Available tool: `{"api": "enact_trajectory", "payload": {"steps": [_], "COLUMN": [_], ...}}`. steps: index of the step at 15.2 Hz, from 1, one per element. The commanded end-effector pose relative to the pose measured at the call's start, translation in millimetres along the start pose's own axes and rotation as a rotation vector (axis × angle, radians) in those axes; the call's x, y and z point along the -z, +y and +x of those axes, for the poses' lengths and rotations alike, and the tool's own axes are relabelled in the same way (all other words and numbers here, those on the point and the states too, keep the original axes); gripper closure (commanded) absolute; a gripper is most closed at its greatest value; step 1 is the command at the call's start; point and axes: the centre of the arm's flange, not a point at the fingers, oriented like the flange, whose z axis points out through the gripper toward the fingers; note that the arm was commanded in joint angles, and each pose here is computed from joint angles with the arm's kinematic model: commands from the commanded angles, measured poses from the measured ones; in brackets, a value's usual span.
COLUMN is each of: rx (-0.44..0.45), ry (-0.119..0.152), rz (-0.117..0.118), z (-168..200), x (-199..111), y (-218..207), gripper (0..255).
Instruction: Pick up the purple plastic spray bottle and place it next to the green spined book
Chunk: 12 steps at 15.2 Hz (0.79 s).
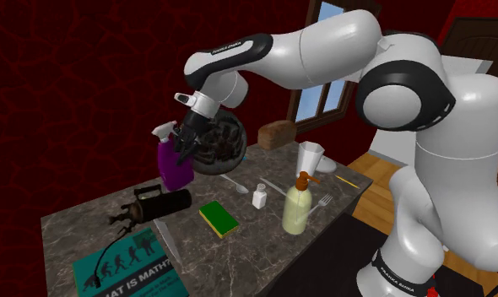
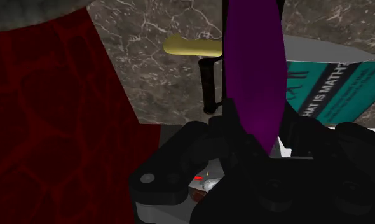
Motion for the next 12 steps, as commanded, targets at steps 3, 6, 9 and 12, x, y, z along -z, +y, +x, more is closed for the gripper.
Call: {"api": "enact_trajectory", "payload": {"steps": [3, 6, 9, 12], "rx": [-0.001, -0.001, -0.001, -0.001], "ry": [0.000, 0.000, 0.000, 0.000], "rz": [0.001, 0.001, 0.001, 0.001], "z": [46.2, 80.0, 113.7, 147.4], "x": [-28.7, -49.4, -70.0, -90.7], "y": [-0.4, 1.5, 3.4, 5.3], "gripper": [255, 255, 255, 255]}}
